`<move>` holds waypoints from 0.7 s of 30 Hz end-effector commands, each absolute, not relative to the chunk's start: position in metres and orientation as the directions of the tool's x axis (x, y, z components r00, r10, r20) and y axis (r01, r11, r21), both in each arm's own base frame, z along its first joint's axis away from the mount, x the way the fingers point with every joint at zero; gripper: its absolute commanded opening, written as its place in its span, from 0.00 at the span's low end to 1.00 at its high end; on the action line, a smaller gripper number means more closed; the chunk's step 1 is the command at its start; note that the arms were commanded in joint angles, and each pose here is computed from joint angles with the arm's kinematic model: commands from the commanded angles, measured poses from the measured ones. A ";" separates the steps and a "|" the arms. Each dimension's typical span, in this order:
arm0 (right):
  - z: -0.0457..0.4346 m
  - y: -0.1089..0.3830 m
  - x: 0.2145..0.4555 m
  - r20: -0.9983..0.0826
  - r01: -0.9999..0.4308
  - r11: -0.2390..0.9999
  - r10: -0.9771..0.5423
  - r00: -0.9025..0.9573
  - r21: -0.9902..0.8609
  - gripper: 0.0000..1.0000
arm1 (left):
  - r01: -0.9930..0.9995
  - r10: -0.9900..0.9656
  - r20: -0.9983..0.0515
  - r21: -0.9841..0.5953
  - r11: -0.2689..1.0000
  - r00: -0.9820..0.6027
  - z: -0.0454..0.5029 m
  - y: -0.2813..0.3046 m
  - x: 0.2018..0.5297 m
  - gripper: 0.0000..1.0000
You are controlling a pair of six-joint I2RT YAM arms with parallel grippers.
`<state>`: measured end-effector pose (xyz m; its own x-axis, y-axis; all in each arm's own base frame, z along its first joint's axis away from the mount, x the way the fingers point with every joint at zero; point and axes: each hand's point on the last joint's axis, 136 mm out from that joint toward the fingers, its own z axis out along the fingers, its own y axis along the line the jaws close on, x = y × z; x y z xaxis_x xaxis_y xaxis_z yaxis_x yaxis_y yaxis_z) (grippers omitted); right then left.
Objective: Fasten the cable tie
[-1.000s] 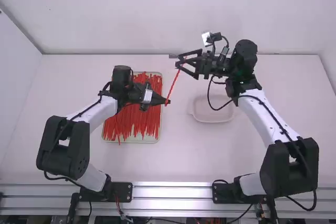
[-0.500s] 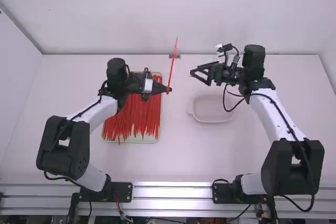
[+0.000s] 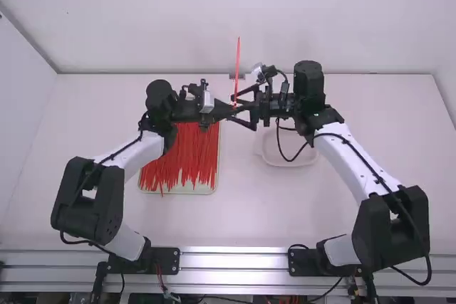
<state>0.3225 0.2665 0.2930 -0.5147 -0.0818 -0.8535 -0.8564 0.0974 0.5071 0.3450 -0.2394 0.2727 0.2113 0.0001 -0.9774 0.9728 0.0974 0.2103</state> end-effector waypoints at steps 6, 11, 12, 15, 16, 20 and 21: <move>0.312 0.262 0.325 -0.859 -0.859 0.100 -0.052 -0.509 0.502 0.62 | 0.982 0.002 -0.986 0.165 0.096 0.165 0.265 -0.241 0.344 0.02; 0.312 0.262 0.325 -0.859 -0.859 0.098 -0.053 -0.509 0.503 0.00 | 0.978 -0.003 -0.983 0.184 0.097 0.185 0.263 -0.240 0.341 0.02; 0.312 0.262 0.325 -0.859 -0.859 0.097 -0.053 -0.509 0.503 0.00 | 0.978 -0.003 -0.982 0.186 0.096 0.187 0.263 -0.240 0.341 0.02; 0.312 0.262 0.325 -0.859 -0.859 0.098 -0.053 -0.509 0.503 0.00 | 0.979 -0.002 -0.984 0.179 0.096 0.180 0.262 -0.240 0.341 0.40; 0.312 0.262 0.325 -0.859 -0.859 0.098 -0.053 -0.509 0.503 0.00 | 0.979 -0.002 -0.984 0.178 0.096 0.179 0.261 -0.240 0.341 0.84; 0.312 0.257 0.328 -0.863 -0.862 0.109 -0.048 -0.502 0.496 0.00 | 0.987 -0.006 -0.992 0.128 0.098 0.129 0.261 -0.240 0.341 0.99; 0.312 0.255 0.330 -0.863 -0.860 0.116 -0.044 -0.504 0.497 0.00 | 0.988 -0.007 -0.992 0.124 0.096 0.125 0.261 -0.240 0.341 0.99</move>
<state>0.3218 0.2615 0.2931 -0.5633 -0.0753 -0.8228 -0.8257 0.0875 0.5573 0.3569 -0.2323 0.2706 0.1656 -0.0031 -0.9862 0.9702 0.1797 0.1624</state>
